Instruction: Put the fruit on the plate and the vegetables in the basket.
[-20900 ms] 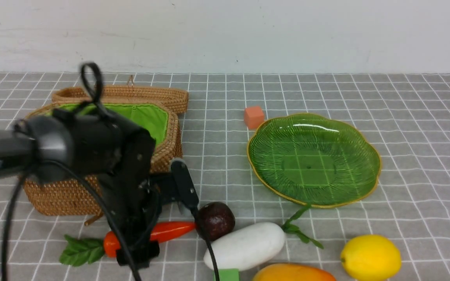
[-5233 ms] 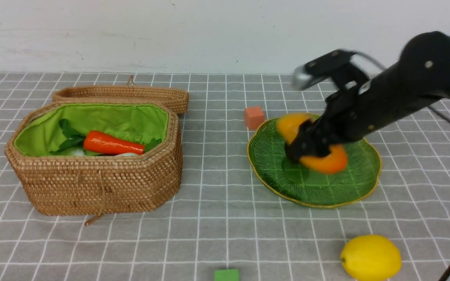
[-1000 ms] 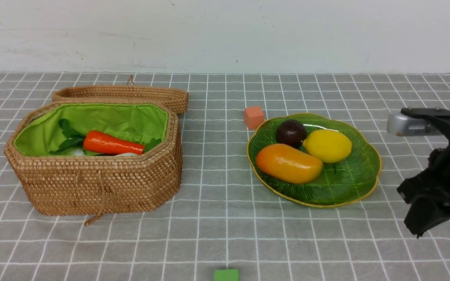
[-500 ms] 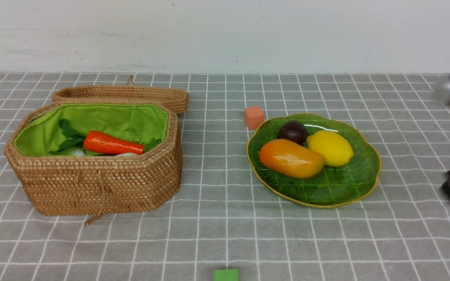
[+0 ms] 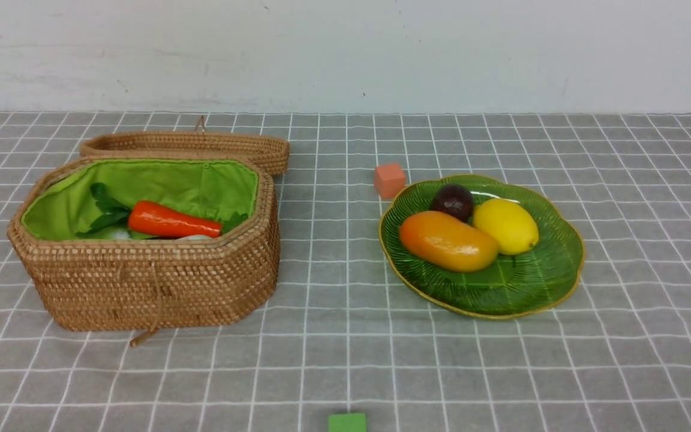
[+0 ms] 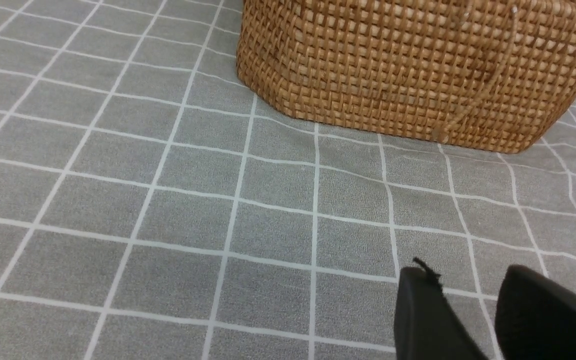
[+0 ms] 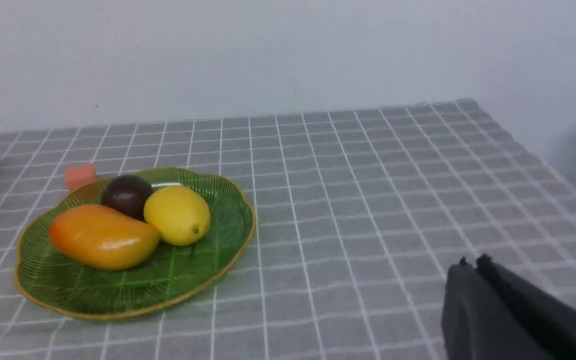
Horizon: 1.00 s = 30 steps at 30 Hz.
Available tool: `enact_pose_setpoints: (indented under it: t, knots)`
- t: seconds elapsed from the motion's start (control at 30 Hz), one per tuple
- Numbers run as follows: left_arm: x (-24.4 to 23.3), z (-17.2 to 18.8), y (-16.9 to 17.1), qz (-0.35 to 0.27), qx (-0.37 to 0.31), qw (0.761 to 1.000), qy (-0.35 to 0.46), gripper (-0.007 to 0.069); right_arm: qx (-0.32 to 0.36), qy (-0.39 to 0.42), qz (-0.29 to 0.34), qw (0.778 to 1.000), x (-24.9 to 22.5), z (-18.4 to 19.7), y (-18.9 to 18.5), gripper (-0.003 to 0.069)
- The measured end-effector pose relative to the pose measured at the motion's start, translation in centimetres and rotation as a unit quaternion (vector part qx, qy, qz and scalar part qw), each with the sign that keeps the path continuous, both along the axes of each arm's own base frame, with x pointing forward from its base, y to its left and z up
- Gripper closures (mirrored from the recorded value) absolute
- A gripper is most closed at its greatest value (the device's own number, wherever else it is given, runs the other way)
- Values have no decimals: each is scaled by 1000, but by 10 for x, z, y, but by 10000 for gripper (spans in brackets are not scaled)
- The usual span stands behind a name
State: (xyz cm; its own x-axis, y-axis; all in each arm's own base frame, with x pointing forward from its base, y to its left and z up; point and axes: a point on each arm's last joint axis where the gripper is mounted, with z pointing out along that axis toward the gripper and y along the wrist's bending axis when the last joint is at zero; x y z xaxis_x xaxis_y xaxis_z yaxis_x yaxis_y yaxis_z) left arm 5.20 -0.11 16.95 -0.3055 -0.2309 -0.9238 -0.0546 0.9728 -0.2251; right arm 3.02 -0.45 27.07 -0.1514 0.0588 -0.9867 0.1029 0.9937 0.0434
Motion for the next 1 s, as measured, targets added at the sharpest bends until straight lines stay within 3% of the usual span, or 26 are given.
enact_pose_setpoints:
  t: [0.1, 0.23, 1.0]
  knots:
    - [0, 0, 0, 0, 0, 1000, 0, 404, 15, 43, 2, 999, 15, -57, 0, 659]
    - [0, 0, 0, 0, 1, 1000, 1, 398, 24, 86, 2, 996, 20, -97, 0, 655]
    - [0, -1, 0, 0, 2, 1000, 1, 388, 31, 70, 1, 997, 22, -97, 0, 634]
